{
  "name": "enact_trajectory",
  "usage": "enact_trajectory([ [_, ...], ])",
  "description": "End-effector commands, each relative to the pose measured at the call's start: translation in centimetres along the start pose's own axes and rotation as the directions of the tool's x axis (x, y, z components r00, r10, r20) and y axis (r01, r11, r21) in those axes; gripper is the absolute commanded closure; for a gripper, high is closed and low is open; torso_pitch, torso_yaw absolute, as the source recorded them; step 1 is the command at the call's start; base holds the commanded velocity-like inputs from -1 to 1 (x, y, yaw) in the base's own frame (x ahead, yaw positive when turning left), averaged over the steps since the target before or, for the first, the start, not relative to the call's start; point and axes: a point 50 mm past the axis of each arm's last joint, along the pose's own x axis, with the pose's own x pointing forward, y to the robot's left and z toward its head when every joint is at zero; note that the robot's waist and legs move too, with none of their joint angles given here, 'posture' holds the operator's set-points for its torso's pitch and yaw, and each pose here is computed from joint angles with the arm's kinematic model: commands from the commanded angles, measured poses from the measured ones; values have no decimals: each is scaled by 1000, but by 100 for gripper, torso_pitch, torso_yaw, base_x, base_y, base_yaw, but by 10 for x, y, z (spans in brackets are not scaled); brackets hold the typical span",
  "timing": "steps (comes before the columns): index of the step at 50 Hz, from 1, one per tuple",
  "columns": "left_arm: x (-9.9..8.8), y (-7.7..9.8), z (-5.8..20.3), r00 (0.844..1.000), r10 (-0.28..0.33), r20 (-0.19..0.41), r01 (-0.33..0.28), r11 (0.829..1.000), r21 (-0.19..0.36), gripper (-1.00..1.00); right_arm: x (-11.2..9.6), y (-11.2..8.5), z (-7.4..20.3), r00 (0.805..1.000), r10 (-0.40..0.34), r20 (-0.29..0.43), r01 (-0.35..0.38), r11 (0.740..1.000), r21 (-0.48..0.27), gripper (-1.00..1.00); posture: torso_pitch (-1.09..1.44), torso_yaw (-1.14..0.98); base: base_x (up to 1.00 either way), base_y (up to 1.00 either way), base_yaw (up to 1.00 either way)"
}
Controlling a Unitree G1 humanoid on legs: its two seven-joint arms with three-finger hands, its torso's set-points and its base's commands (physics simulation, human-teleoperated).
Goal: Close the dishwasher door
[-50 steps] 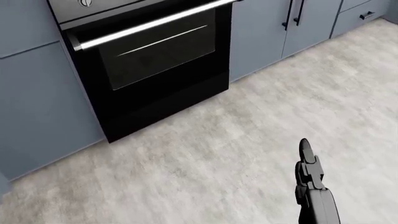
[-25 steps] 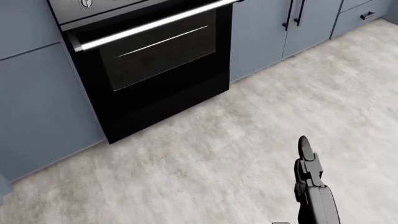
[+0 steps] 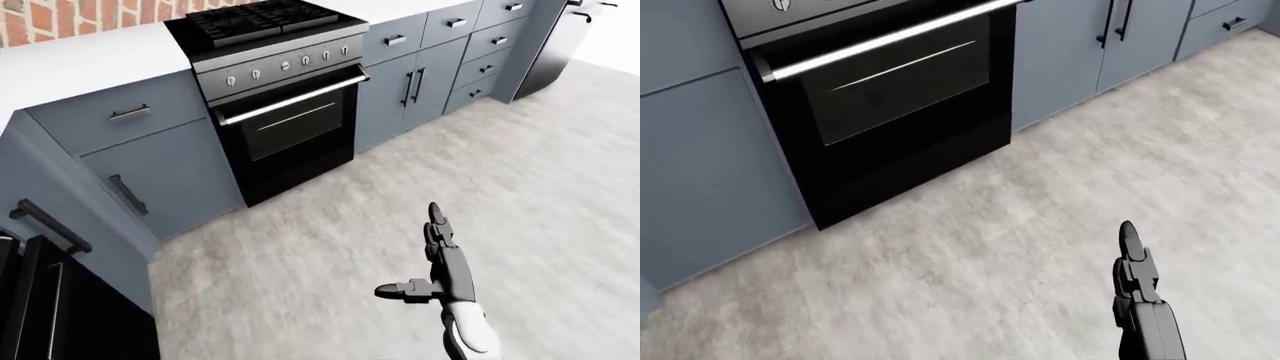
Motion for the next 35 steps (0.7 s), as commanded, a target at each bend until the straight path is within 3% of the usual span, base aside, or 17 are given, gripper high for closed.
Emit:
enact_trajectory([
  [1,3,10,25,993,82,88,-77,995,-64,-100,1,-1,16,996,-3,88,3,1000,2,-100,0,0,0,0,0],
  [35,16,27,26,988,142,53,-137,986,-95,-100,2,1,20,996,1,92,-1,1000,-5,-100,0,0,0,0,0],
])
